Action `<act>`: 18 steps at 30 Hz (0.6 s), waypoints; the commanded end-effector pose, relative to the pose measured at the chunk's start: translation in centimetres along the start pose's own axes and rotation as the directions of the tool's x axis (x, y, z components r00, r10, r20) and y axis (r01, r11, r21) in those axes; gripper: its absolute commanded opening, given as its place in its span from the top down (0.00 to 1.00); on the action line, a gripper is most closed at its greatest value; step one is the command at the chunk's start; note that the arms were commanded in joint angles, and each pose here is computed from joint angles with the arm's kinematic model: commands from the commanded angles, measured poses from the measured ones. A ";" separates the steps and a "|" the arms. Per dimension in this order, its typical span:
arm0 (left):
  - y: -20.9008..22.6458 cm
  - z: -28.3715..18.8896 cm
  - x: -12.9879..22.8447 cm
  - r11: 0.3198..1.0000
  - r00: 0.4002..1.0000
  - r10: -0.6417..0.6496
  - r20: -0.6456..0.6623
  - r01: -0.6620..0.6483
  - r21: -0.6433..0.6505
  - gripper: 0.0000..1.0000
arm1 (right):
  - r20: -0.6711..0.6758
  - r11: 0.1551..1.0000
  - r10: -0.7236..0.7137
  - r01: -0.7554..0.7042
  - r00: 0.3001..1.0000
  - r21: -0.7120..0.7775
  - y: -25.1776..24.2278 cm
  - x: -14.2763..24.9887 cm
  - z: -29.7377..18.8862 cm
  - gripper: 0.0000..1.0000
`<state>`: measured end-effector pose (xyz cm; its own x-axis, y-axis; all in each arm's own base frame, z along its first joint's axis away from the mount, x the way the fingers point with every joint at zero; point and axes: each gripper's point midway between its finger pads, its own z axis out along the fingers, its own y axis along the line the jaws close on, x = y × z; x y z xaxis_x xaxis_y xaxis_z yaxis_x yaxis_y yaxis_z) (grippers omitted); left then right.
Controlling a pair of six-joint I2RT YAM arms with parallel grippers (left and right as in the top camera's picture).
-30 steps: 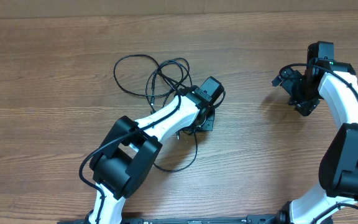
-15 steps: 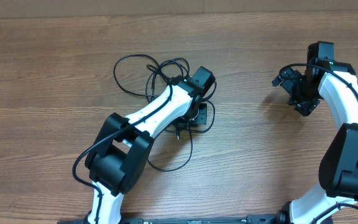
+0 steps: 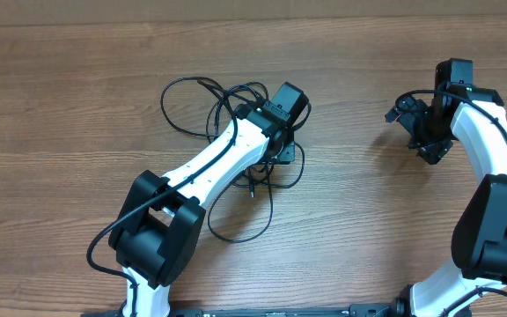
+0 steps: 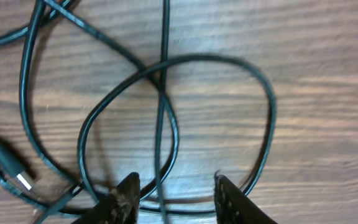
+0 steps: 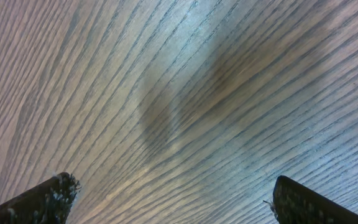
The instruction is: Untangle cables
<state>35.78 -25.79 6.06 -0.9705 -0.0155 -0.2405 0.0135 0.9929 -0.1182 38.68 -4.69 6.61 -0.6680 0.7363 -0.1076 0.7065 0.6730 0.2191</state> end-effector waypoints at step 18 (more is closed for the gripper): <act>0.2 5.9 1.5 0.998 0.999 -0.019 -0.046 0.016 -0.056 0.79 | 0.015 1.000 0.003 -0.003 1.000 0.005 -0.2 -0.2 -0.2 0.00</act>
<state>36.22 -26.57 2.03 -0.9759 -0.0222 -0.2171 -0.0008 0.9952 -0.0983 38.69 -4.69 6.61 -0.6679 0.7363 -0.1082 0.7065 0.6730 0.2190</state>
